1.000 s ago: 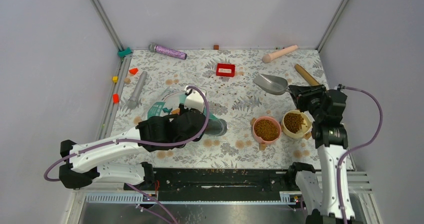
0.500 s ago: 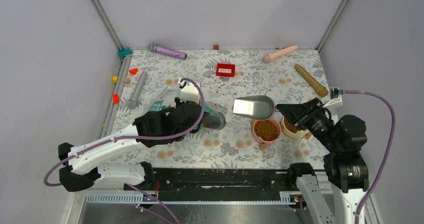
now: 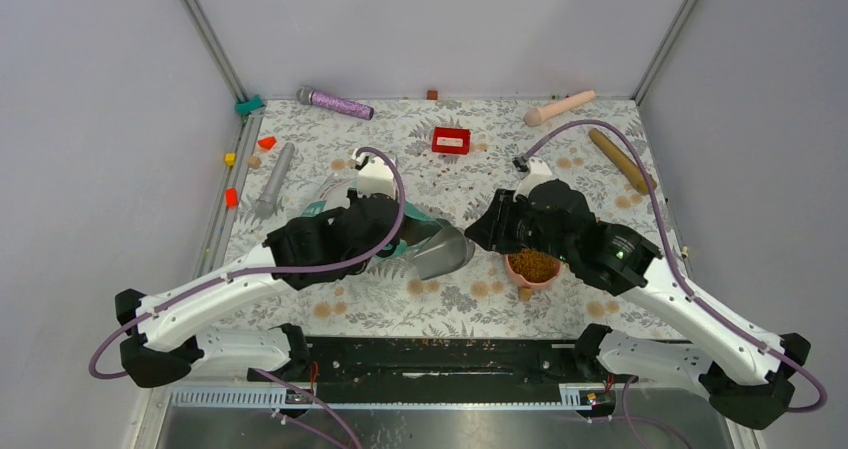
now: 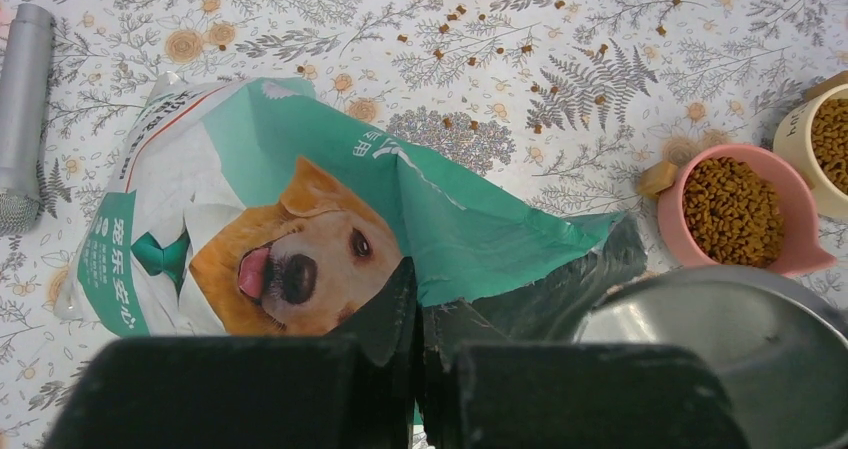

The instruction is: Serve the pet food

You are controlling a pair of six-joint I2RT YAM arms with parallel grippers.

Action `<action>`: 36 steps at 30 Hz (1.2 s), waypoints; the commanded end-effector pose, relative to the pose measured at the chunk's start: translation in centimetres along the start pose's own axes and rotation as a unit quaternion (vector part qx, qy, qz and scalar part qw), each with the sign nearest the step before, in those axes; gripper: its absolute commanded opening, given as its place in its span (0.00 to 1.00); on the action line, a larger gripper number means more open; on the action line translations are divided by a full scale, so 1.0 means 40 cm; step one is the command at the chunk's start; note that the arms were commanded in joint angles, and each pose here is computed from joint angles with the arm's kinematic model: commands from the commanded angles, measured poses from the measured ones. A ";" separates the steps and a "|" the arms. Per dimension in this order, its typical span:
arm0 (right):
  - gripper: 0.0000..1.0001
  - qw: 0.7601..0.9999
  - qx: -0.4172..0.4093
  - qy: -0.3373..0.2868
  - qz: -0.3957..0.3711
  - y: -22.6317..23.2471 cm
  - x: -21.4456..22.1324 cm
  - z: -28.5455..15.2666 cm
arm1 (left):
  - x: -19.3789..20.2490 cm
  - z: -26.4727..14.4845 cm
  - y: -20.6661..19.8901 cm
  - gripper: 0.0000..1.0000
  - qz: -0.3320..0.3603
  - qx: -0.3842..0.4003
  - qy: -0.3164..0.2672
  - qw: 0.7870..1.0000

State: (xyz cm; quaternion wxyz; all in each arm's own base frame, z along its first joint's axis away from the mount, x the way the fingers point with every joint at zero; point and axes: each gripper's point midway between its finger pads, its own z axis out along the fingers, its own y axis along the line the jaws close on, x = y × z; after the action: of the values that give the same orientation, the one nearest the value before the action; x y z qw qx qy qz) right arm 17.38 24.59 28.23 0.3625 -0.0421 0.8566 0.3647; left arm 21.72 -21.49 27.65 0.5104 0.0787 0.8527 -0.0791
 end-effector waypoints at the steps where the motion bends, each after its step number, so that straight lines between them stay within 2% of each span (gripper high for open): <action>1: 0.00 0.995 -0.014 -0.093 -0.012 0.060 -0.115 -0.004 | -0.078 -0.037 0.000 0.00 -0.056 0.030 -0.050 0.997; 5: 0.00 0.994 -0.030 -0.105 -0.018 0.078 -0.133 -0.044 | -0.076 -0.041 -0.003 0.00 -0.058 0.037 -0.048 0.996; 10: 0.00 0.987 -0.062 -0.148 -0.022 0.100 -0.171 -0.116 | -0.078 -0.042 -0.003 0.00 -0.059 0.039 -0.048 0.996; 14: 0.00 0.983 -0.076 -0.165 -0.026 0.116 -0.189 -0.115 | -0.075 -0.042 -0.006 0.00 -0.060 0.041 -0.046 0.996; 22: 0.00 0.983 -0.043 -0.173 -0.040 0.111 -0.214 -0.035 | -0.071 -0.042 -0.010 0.00 -0.060 0.046 -0.043 0.996; 30: 0.00 0.987 -0.052 -0.138 -0.065 0.097 -0.132 0.104 | -0.071 -0.046 -0.011 0.00 -0.066 0.050 -0.043 0.996; 33: 0.00 0.983 0.000 -0.154 -0.101 0.075 -0.126 0.169 | -0.068 -0.044 -0.015 0.00 -0.064 0.052 -0.040 0.996; 36: 0.00 0.958 0.101 -0.207 -0.170 0.057 -0.148 0.210 | -0.068 -0.044 -0.015 0.00 -0.064 0.052 -0.040 0.996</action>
State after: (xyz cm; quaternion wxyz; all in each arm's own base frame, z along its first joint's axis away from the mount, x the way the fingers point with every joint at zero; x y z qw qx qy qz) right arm 21.29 30.99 27.31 0.4584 -0.1036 0.8156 0.3375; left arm 21.24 -21.11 27.88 0.5057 0.0772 0.8532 -0.1024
